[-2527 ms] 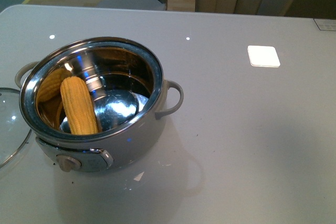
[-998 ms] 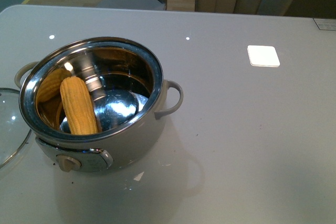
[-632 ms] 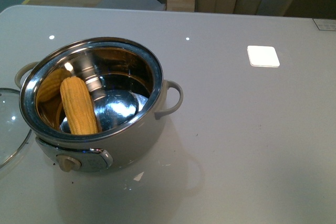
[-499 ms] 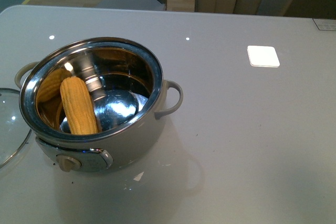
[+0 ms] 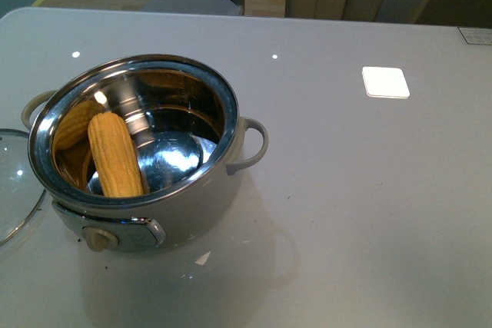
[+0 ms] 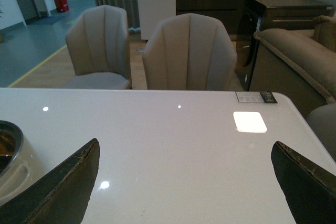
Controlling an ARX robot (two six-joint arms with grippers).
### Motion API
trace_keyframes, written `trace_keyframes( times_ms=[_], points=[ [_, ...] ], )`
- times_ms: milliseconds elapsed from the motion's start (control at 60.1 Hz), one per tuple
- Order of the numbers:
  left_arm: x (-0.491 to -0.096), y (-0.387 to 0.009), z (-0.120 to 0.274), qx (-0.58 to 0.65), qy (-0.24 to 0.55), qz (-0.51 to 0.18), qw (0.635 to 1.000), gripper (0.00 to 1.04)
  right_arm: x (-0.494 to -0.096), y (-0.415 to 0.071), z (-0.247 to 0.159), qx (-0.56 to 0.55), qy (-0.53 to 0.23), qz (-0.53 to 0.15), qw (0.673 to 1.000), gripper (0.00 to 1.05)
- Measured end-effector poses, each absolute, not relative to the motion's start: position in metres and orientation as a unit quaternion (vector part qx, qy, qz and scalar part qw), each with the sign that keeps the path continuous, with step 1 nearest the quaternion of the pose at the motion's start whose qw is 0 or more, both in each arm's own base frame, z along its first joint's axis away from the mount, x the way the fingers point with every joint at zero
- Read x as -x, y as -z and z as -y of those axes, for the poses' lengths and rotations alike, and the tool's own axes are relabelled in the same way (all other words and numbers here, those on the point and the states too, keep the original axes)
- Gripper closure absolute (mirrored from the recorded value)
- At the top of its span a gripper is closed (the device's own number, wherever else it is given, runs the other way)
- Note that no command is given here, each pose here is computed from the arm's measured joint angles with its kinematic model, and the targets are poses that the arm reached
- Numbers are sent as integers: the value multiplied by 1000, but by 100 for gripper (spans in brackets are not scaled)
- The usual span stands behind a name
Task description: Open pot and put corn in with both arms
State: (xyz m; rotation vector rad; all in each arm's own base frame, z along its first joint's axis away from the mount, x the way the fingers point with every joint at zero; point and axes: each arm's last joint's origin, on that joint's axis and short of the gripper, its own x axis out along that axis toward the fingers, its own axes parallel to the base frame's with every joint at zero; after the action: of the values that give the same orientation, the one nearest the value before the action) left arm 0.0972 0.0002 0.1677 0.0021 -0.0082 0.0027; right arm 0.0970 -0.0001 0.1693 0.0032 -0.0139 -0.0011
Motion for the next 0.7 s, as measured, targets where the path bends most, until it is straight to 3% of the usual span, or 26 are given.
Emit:
trace_keyframes(
  times_ms=[698],
  points=[
    [-97,-168,0,-1,-1,4,1000,7,-97,-169,0,-2,1,7,1000,9]
  ],
)
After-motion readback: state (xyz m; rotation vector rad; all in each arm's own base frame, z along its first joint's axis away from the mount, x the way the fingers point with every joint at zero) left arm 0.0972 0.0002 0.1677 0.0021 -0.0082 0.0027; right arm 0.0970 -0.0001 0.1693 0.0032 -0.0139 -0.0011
